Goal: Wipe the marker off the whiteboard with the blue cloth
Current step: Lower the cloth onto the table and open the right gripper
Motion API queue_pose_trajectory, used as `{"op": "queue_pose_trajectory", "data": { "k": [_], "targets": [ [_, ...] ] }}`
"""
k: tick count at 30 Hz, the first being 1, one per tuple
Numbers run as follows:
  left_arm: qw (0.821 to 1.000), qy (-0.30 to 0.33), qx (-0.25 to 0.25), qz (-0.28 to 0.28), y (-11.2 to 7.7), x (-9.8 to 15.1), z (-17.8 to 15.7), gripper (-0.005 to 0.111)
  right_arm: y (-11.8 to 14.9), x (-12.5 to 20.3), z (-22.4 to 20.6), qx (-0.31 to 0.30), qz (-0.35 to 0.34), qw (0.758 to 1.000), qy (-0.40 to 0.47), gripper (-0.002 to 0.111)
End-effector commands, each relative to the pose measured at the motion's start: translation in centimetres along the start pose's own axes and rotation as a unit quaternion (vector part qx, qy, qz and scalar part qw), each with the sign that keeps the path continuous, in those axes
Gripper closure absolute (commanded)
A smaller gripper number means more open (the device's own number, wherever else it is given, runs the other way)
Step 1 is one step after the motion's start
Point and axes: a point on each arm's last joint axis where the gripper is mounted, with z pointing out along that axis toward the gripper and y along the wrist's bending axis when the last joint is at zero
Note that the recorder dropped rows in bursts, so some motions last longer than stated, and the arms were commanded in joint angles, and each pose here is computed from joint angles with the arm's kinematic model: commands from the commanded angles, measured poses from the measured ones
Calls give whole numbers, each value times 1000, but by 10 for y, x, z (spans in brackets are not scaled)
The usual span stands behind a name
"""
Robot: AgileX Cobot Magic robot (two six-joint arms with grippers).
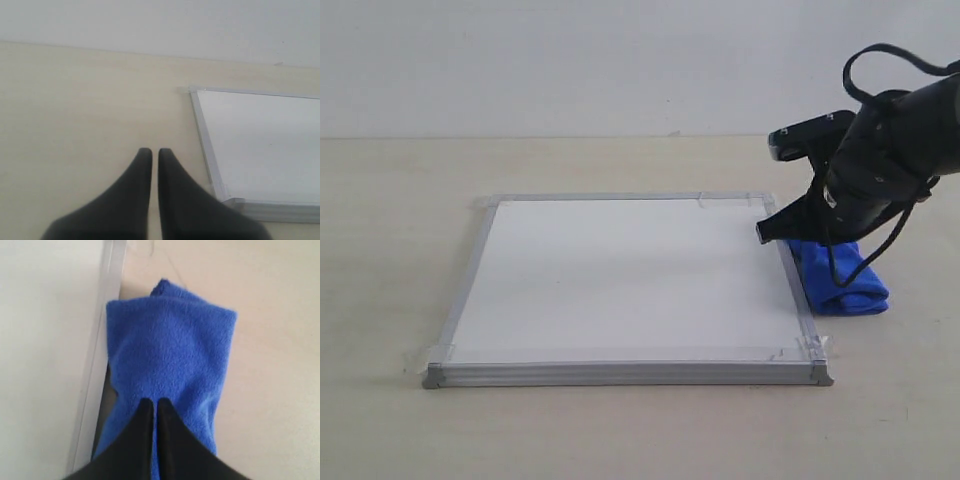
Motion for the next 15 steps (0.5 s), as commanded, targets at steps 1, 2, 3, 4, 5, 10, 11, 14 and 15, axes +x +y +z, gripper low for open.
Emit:
{"op": "queue_pose_trajectory", "data": {
  "k": [1,2,3,4,5,10,11,14,15],
  "targets": [
    [1000,-5,4,-3,-1,-2,-1,102,-2,-4,-10,-4,0,1000,-16,109],
    [1000,-5,4,-3,-1,-2,-1,102,-1,-2,-6,-3,0,1000,-8,109],
    [1000,-5,4,-3,-1,-2,-1,102,0,1,-1,-5,1,1000,0,109],
    [1000,-5,4,-3,-1,-2,-1,102,3,5,5,-6,2,1000,11,109],
    [1000,-5,4,-3,-1,-2,-1,102,4,7,9,-7,3,1000,16,109],
    [1000,-5,4,-3,-1,-2,-1,102,9,13,22,-12,0,999,32,109],
    [1000,-5,4,-3,-1,-2,-1,102,9,13,22,-12,-1,999,32,109],
    [1000,-5,4,-3,-1,-2,-1,102,9,12,18,-17,-14,999,32,109],
    [1000,-5,4,-3,-1,-2,-1,102,7,10,13,-19,-12,999,26,109]
  ]
}}
